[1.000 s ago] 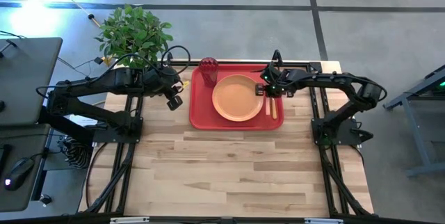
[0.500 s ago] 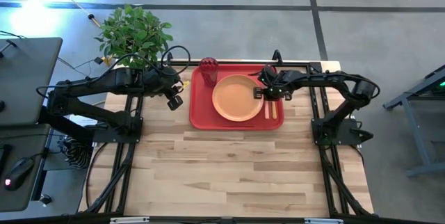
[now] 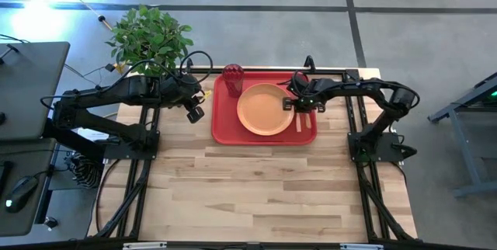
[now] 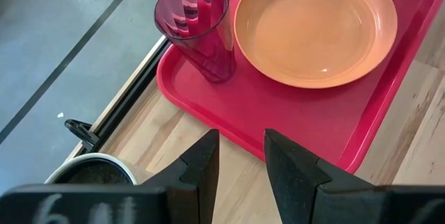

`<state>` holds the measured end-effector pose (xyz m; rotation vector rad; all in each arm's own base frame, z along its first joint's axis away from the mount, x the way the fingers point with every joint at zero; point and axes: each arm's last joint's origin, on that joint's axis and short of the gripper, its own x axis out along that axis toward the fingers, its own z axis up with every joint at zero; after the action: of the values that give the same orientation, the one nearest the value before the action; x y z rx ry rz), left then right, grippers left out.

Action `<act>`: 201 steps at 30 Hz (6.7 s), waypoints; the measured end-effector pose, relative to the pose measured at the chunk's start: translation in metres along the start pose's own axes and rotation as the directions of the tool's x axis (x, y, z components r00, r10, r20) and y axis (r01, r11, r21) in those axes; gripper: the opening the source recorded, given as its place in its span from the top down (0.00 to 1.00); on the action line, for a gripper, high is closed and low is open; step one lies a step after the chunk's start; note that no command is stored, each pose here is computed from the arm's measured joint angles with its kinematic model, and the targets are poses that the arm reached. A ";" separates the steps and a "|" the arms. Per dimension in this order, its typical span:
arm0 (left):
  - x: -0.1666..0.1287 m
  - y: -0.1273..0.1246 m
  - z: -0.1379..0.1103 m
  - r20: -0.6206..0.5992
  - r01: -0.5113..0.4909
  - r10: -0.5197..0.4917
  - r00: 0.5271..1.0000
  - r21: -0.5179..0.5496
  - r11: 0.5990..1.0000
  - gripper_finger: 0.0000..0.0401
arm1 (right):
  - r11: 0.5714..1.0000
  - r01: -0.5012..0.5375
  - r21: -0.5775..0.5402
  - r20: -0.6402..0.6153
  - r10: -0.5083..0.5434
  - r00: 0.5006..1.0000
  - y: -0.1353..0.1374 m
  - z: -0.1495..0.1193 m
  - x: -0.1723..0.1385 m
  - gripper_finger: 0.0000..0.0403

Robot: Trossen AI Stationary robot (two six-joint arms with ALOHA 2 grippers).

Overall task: Pick and place plate/cup/fork/spoon on tray
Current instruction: Put the orange fork on the red tray to the middle of the orange plate and yellow spoon, then return to Home Position

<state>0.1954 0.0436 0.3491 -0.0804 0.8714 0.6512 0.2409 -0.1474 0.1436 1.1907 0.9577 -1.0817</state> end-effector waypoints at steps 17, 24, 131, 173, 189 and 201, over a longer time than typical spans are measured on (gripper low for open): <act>0.000 0.000 0.000 0.000 0.001 -0.001 1.000 0.026 1.000 0.74 | 1.000 0.002 0.019 0.002 -0.002 1.000 0.000 0.000 0.000 0.89; 0.000 0.000 0.000 0.000 0.001 -0.001 1.000 0.026 1.000 0.74 | 1.000 -0.002 0.019 0.005 0.002 1.000 0.000 0.000 0.000 0.87; 0.050 -0.023 -0.206 0.635 0.660 -0.538 0.554 0.058 0.749 0.74 | 0.150 -0.419 -0.896 0.079 0.980 0.182 -0.029 -0.121 -0.267 0.81; 0.050 -0.022 -0.206 0.644 0.522 -0.520 0.562 0.212 0.826 0.74 | 0.116 -0.404 -0.907 0.038 0.980 0.197 -0.112 -0.158 -0.078 0.81; 0.050 -0.022 -0.206 0.644 0.522 -0.520 0.562 0.211 0.826 0.74 | 0.163 -0.341 -0.926 0.006 0.908 0.418 -0.119 -0.161 -0.056 0.81; 0.050 -0.022 -0.206 0.644 0.522 -0.520 0.562 0.211 0.826 0.74 | 0.161 -0.342 -0.926 0.004 0.908 0.418 -0.119 -0.161 -0.056 0.81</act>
<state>0.0904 -0.0156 0.1737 -0.0897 0.0872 0.0724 0.1106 0.0142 0.1492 0.2487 0.1972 -0.0444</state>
